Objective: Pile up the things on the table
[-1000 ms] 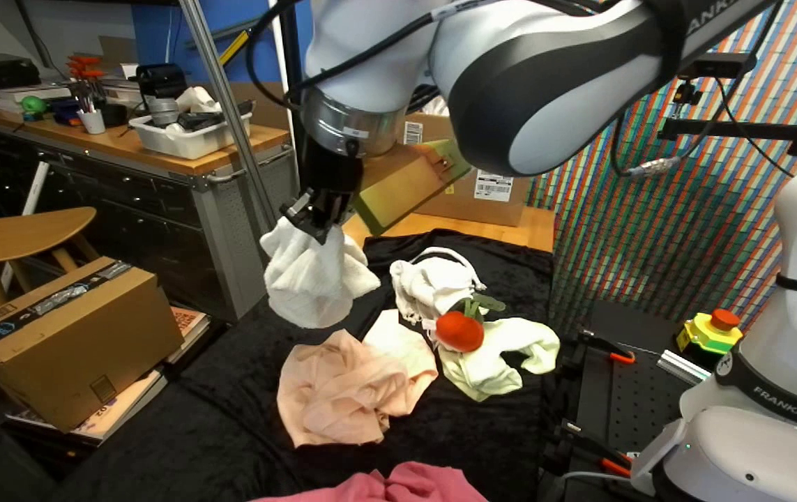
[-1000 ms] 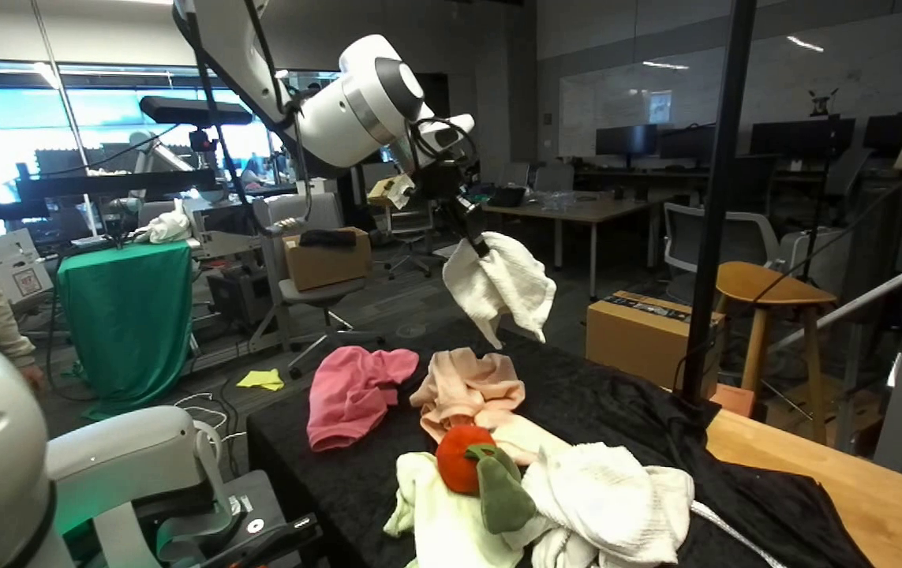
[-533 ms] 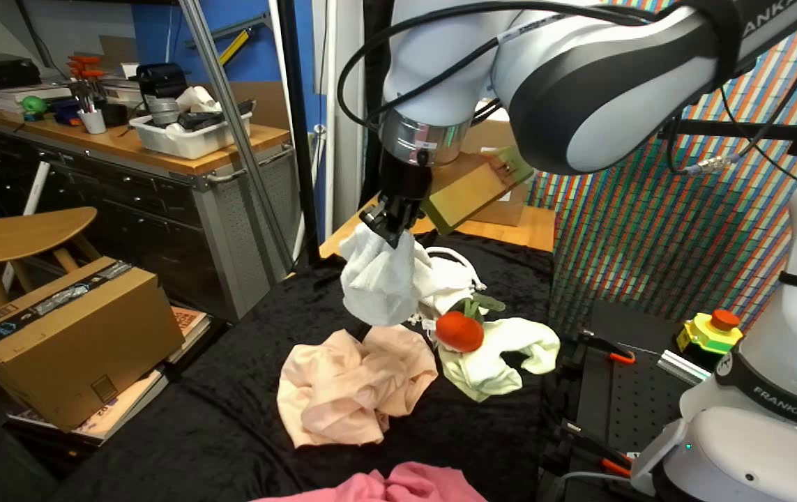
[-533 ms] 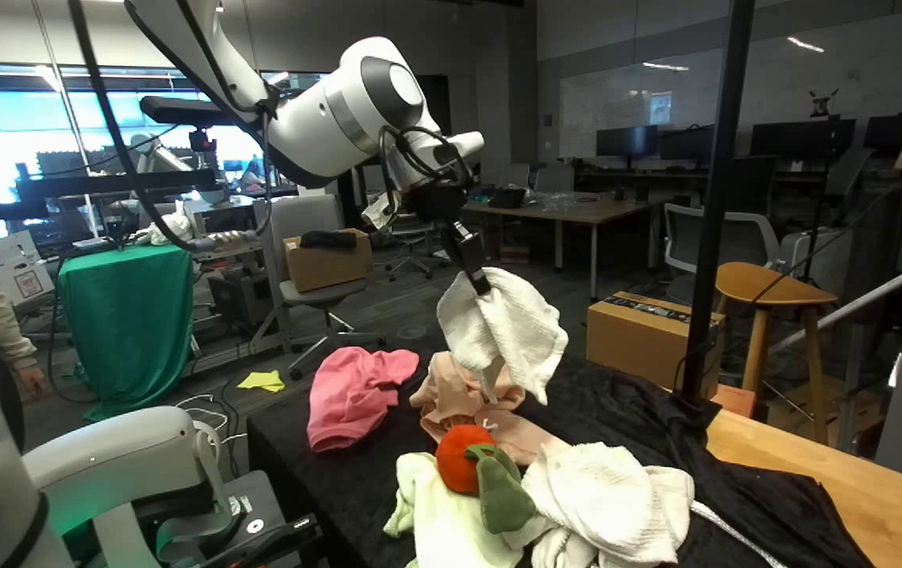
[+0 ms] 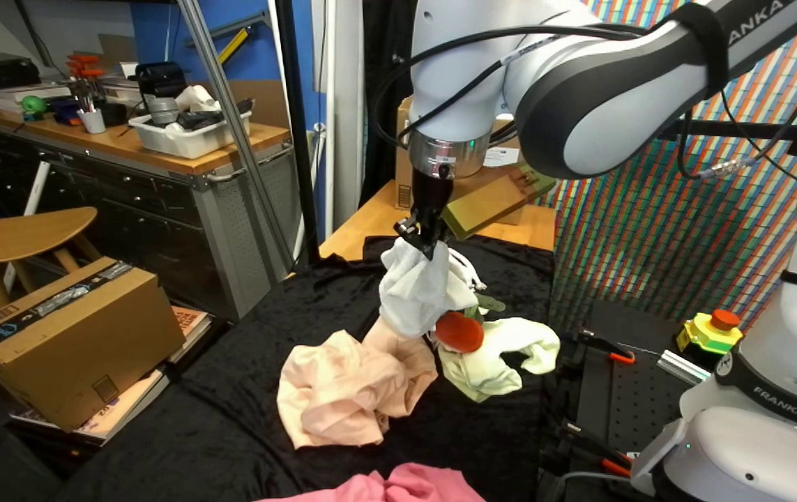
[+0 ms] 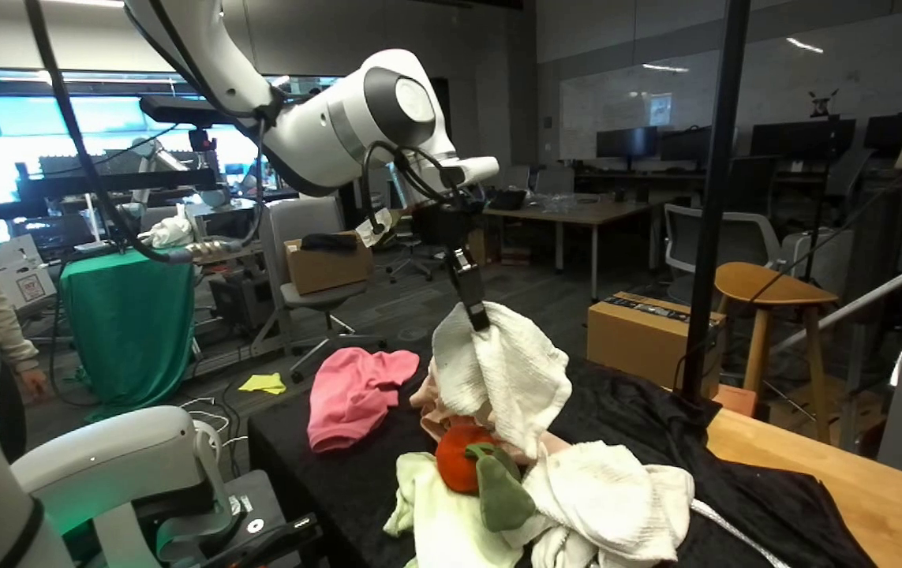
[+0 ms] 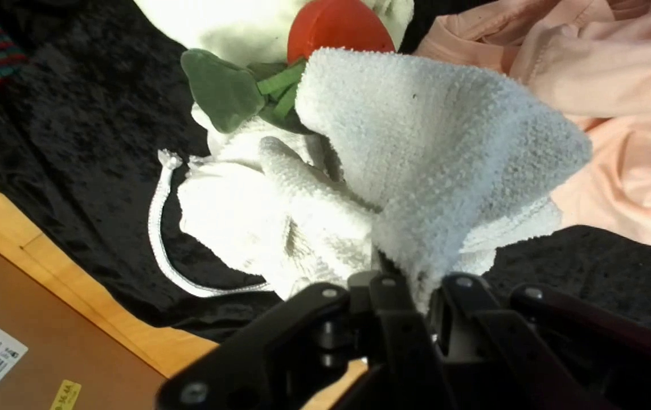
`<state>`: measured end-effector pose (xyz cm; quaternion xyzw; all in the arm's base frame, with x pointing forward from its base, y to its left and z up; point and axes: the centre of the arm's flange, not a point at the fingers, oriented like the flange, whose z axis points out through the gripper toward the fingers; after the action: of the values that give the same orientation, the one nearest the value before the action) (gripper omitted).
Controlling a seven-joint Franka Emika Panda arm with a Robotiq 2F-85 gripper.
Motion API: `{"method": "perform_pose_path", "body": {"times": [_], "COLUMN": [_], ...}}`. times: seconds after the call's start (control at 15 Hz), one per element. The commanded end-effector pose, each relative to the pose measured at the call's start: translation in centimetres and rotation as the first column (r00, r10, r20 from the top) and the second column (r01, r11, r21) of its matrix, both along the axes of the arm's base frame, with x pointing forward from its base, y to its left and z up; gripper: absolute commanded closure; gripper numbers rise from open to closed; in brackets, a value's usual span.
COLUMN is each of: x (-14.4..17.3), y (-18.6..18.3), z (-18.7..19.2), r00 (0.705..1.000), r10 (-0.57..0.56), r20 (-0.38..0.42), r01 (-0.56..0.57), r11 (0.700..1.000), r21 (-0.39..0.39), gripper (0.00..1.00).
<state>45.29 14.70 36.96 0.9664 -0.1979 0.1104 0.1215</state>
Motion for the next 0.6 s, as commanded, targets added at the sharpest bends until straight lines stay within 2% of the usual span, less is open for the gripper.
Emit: {"method": "perform_pose_path", "body": {"times": [0.0,0.47,0.53], "x": [-1.0,-1.1,-1.1], "y": [-0.7,0.9,1.7], "z": [0.1,-0.1,-0.2], "r00": [0.998,0.999,0.999], "r10": [-0.059,-0.026,-0.002], "r20": [-0.01,-0.031,-0.035], "r01": [0.06,0.026,0.003], "r11": [0.998,0.999,1.0], "r21": [0.019,0.025,0.025], "gripper": [0.57,0.04,0.01]}}
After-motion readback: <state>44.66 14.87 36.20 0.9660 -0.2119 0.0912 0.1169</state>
